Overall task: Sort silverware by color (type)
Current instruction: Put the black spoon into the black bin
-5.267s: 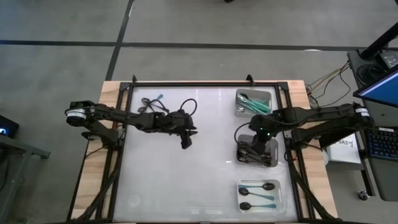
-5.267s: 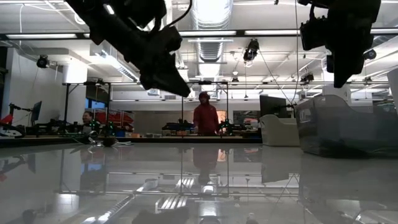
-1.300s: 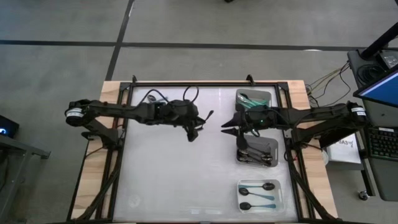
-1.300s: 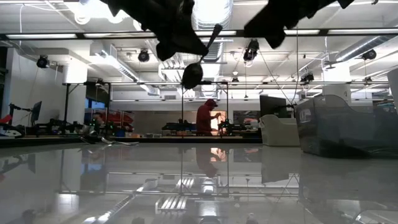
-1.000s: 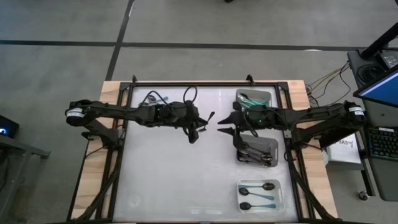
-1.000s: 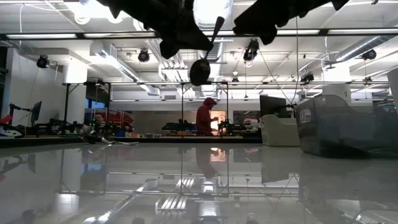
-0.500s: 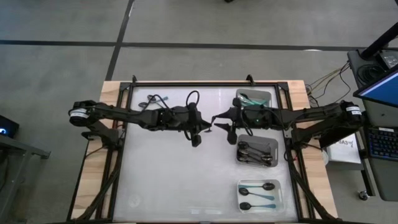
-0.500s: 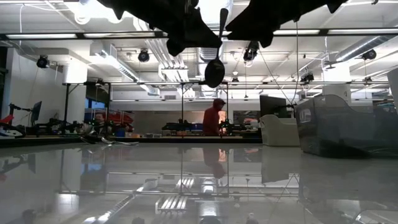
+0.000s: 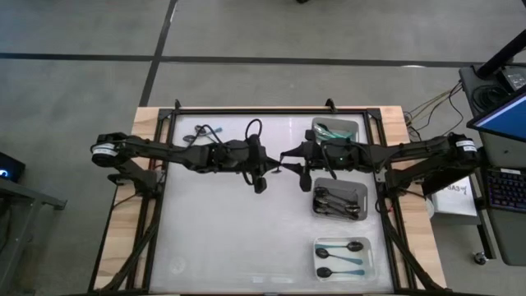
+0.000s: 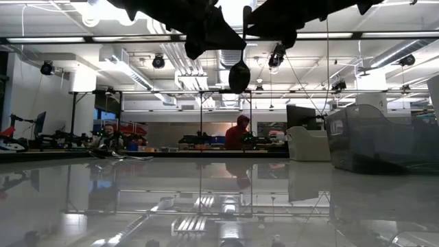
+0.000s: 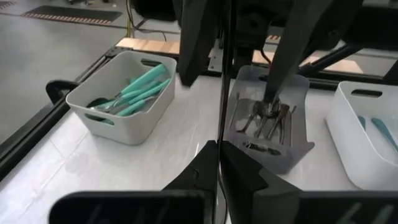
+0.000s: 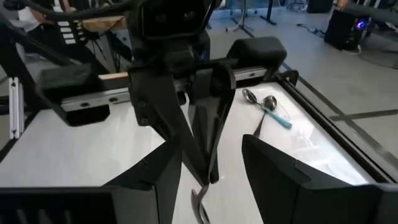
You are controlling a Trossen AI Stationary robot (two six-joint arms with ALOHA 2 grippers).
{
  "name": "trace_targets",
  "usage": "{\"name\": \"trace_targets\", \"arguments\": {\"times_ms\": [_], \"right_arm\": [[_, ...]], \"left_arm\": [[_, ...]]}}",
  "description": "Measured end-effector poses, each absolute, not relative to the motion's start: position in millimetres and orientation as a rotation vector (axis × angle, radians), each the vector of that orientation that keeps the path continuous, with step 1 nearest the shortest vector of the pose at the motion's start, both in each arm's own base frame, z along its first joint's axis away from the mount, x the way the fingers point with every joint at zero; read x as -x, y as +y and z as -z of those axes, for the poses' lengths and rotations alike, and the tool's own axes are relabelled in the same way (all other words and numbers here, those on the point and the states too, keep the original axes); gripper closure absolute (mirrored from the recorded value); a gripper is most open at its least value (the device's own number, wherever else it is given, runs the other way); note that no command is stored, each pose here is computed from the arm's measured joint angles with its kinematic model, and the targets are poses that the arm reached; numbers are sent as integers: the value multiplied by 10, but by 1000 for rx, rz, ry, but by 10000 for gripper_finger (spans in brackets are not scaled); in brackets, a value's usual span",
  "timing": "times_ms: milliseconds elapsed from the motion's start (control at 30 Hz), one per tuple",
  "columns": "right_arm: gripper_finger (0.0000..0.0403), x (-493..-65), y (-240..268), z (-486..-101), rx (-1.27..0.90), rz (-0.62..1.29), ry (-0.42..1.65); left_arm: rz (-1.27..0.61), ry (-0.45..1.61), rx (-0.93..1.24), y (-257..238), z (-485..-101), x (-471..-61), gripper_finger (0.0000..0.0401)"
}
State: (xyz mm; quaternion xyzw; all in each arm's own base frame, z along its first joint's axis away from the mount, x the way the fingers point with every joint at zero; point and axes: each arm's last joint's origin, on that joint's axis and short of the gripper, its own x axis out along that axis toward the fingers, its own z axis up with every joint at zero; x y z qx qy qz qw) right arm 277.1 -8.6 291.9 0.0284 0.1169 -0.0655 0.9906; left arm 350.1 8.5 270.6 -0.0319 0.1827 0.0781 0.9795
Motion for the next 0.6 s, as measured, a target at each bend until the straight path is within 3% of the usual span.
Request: {"name": "trace_targets", "arguments": {"times_ms": [333,467,600], "right_arm": [[253,-2937,-90,-2810,-49,130,208],[301,-2942,-90,-2807,-55,130,206],[376,-2926,-90,-2837,-56,130,193]], "left_arm": [[-156,344,60,85,-2721,-3516,401],[-158,344,59,86,-2721,-3516,401],[-158,344,59,86,-2720,-3516,401]]}}
